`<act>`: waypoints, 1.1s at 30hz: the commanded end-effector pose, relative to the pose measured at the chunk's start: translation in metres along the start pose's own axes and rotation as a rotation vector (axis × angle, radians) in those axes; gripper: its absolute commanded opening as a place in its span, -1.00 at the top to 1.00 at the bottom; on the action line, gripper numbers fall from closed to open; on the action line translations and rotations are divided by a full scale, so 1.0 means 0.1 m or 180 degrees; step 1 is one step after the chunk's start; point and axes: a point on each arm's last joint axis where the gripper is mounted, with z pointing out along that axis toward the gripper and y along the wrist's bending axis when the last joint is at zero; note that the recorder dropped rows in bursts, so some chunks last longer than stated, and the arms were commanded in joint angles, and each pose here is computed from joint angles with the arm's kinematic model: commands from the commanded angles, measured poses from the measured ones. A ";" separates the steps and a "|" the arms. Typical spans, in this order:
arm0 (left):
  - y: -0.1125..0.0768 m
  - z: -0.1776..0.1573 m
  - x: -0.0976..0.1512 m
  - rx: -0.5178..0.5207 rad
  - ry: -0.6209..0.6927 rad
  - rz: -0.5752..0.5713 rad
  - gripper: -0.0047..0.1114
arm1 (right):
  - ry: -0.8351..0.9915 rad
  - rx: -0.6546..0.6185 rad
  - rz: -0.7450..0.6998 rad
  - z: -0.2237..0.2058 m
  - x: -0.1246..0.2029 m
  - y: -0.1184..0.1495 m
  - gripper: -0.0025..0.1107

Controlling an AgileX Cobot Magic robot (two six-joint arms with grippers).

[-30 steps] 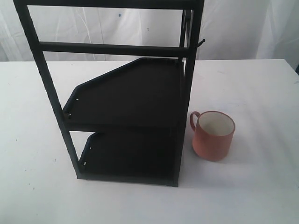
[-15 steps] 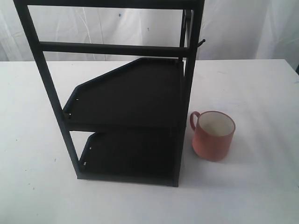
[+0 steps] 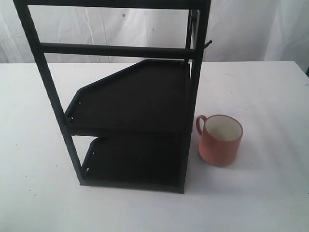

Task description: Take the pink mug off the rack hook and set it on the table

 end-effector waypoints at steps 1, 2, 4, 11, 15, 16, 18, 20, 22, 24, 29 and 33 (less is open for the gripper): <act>-0.01 0.00 0.03 0.0026 0.0055 -0.0037 0.92 | -0.0276 0.0096 0.0030 0.00 -0.06 -0.02 0.94; -0.01 0.00 0.03 0.0026 0.0055 -0.0037 0.92 | -0.0360 0.0116 0.0159 -0.01 -0.09 -0.03 0.94; -0.01 0.00 0.03 0.0026 0.0055 -0.0037 0.92 | -0.0593 0.0164 0.0538 -0.02 -0.15 -0.06 0.94; -0.01 0.00 0.03 0.0026 0.0055 -0.0037 0.92 | 0.0147 0.0167 0.1077 0.00 0.07 -0.04 0.94; -0.01 0.00 0.03 0.0026 0.0055 -0.0037 0.92 | 0.0154 0.0153 0.0525 0.00 0.06 -0.04 0.94; -0.01 0.00 0.03 0.0026 0.0055 -0.0037 0.92 | 0.0164 0.0152 0.0499 0.00 0.07 -0.04 0.94; -0.01 0.00 0.03 0.0026 0.0055 -0.0037 0.92 | 0.0162 0.0152 0.0499 0.00 0.07 -0.04 0.94; -0.01 0.00 0.03 0.0026 0.0055 -0.0037 0.92 | 0.0162 0.0152 0.0499 0.00 0.07 -0.04 0.94; -0.01 0.00 0.03 0.0026 0.0055 -0.0037 0.92 | 0.0162 0.0152 0.0499 0.00 0.07 -0.04 0.94; -0.01 0.00 0.03 0.0026 0.0055 -0.0037 0.92 | 0.0162 0.0152 0.0499 0.00 0.07 -0.04 0.94; -0.01 0.00 0.03 0.0026 0.0055 -0.0037 0.92 | 0.0162 0.0152 0.0499 0.00 0.07 -0.04 0.94; -0.01 0.00 0.03 0.0026 0.0055 -0.0037 0.92 | 0.0162 0.0152 0.0499 0.00 0.07 -0.04 0.94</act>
